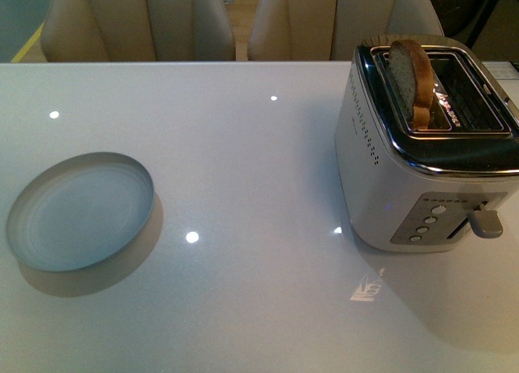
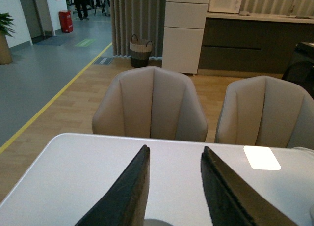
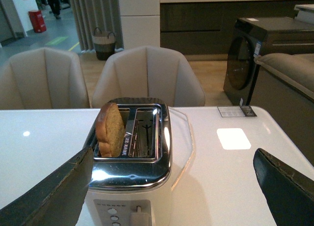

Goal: Left arm holds plate, right arm toasts bread

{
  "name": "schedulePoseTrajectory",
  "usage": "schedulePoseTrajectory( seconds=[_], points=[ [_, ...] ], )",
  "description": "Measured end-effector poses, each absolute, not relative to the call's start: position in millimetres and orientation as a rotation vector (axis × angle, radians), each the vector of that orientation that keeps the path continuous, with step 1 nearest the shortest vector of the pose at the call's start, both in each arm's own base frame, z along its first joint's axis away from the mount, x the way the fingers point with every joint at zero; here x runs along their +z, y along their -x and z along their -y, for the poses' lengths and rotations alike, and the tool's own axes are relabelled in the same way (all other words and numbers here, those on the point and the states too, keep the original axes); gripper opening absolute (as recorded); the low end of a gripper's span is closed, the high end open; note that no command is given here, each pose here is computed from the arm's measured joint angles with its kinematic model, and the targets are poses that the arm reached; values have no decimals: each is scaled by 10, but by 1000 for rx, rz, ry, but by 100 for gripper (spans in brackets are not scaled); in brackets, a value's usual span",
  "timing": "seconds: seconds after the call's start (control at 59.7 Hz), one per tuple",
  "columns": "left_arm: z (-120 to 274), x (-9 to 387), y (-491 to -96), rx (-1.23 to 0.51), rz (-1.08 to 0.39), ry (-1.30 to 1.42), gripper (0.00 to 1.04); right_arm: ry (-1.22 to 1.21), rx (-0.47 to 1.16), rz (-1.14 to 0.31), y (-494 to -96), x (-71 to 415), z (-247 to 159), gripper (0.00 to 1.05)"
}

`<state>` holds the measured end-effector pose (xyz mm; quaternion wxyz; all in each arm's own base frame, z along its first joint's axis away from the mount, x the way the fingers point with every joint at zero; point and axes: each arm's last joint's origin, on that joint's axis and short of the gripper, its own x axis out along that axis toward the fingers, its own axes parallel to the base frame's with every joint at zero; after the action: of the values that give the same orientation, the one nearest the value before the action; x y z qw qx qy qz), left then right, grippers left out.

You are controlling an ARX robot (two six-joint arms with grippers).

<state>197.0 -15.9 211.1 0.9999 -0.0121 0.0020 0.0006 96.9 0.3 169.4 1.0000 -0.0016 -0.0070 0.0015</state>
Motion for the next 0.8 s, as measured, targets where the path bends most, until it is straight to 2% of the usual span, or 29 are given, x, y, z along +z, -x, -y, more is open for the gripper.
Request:
schedulePoseTrajectory(
  seconds=[0.134,0.268,0.804],
  points=[
    [110,1991,-1816,-15,-9,18,3,3,3,14,-969,1694,-3,96],
    [5,1921,-1688,3,-4,14,3,3,2,14,-969,1694,-3,96],
    [5,1721,-1344,-3,5,11,3,3,3,14,-969,1694,-3,96]
  ],
)
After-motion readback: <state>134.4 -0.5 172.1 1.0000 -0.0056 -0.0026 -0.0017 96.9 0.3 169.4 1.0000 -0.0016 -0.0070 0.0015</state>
